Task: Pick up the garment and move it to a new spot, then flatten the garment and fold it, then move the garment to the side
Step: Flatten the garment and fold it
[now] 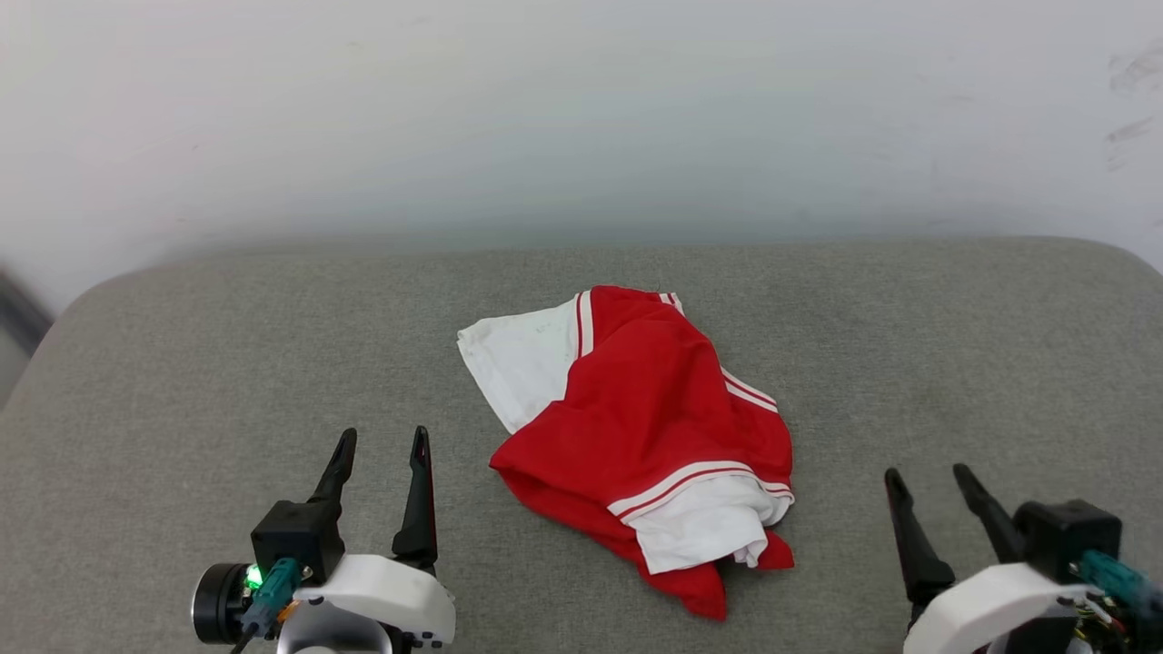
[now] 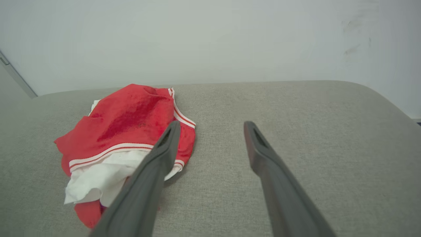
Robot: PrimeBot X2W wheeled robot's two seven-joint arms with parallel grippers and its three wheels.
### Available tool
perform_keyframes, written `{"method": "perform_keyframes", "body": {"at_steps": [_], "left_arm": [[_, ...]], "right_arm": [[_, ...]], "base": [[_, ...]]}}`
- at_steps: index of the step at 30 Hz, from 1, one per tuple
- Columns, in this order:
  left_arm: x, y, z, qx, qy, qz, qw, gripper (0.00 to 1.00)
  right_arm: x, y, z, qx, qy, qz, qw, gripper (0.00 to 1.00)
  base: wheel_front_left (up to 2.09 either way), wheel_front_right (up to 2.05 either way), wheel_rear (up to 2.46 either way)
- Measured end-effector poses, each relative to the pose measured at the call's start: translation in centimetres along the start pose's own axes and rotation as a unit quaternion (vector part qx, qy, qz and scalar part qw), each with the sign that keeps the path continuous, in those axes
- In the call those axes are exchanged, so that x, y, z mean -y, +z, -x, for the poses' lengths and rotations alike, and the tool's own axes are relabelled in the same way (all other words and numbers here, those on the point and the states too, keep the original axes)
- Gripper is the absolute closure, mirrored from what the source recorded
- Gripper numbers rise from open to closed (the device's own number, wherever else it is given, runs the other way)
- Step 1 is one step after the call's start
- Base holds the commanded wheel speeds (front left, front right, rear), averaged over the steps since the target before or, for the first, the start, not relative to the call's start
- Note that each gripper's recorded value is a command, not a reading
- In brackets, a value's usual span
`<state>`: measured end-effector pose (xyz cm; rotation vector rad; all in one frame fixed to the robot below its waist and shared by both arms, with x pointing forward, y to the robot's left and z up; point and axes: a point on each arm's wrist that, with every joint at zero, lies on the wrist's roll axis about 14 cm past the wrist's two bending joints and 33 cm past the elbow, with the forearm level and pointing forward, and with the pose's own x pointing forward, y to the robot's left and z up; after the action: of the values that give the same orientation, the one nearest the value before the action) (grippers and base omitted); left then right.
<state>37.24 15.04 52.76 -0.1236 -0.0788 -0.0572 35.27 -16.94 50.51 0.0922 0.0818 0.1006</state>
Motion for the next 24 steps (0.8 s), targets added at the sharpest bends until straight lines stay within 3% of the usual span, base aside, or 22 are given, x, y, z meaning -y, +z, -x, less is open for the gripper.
{"method": "perform_keyframes", "body": {"at_steps": [8,16,23,24], "left_arm": [[-0.4,0.1,0.3,0.001,0.007,-0.002,1.000,0.00],[-1.4,-0.2,0.2,-0.002,0.025,0.003,1.000,0.00],[-2.4,-1.1,0.1,-0.012,0.043,0.003,0.999,0.00],[-2.6,-1.3,0.0,-0.014,0.046,0.003,0.999,0.00]], "right_arm": [[-3.0,-2.1,-1.7,-0.133,0.066,-0.033,0.988,0.00],[-6.9,-5.3,-1.2,-0.296,0.161,-0.018,0.941,0.00],[-8.1,-7.6,-1.5,-0.367,0.192,-0.007,0.910,0.00],[-8.2,-8.1,-1.5,-0.378,0.194,-0.006,0.905,0.19]], "base": [[0.00,0.00,0.00],[0.00,0.00,0.00],[0.00,0.00,0.00],[0.00,0.00,0.00]]}}
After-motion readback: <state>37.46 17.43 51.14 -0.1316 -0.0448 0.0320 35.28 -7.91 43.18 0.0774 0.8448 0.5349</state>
